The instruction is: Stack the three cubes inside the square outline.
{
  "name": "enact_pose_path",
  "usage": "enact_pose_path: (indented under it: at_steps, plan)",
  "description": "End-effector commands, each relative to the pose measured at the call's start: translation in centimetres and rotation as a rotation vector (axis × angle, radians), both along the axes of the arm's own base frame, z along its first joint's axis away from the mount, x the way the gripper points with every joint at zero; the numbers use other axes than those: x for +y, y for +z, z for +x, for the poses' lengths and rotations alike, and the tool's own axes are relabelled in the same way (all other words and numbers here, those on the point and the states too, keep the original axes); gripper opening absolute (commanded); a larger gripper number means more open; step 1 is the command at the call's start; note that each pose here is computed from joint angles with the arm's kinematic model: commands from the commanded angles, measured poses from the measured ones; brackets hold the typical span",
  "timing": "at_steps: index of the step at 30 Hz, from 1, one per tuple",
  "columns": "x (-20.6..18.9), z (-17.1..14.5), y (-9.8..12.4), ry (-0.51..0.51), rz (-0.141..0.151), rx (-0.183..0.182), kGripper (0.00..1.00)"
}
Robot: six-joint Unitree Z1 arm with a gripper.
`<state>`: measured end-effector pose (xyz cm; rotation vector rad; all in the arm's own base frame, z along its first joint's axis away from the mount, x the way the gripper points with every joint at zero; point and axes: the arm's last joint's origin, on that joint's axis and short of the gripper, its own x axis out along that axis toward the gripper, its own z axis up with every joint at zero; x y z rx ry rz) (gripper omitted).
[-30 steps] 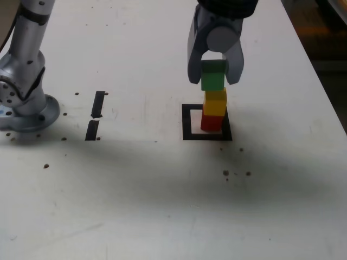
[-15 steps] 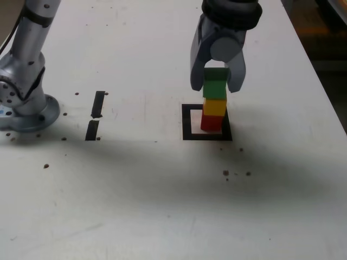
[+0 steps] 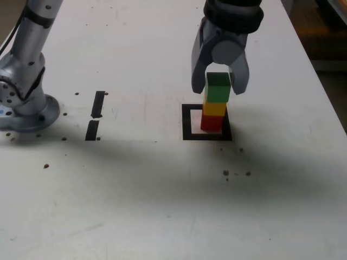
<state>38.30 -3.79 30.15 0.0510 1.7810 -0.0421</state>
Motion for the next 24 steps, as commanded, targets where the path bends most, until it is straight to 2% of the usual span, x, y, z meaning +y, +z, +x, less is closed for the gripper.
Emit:
enact_pose_path:
  at_steps: [1, 5, 8, 12, 15, 17, 20, 24]
  plan:
    - [-0.1, -0.2, 0.0, 0.000, -0.002, 0.012, 0.91]
    - [0.0, -0.5, 0.5, 0.011, -0.001, 0.005, 0.97]
    - [0.0, -1.1, 1.5, 0.019, 0.004, -0.018, 0.99]
    - [0.3, -3.0, 4.3, 0.008, -0.003, -0.084, 1.00]
    - [0.8, -5.5, 6.8, -0.022, -0.030, -0.140, 1.00]
    - [1.3, -7.4, 7.7, -0.036, -0.047, -0.152, 1.00]
    - [2.0, -10.5, 8.0, -0.044, -0.065, -0.133, 1.00]
    - [2.9, -14.8, 6.5, -0.039, -0.059, -0.061, 1.00]
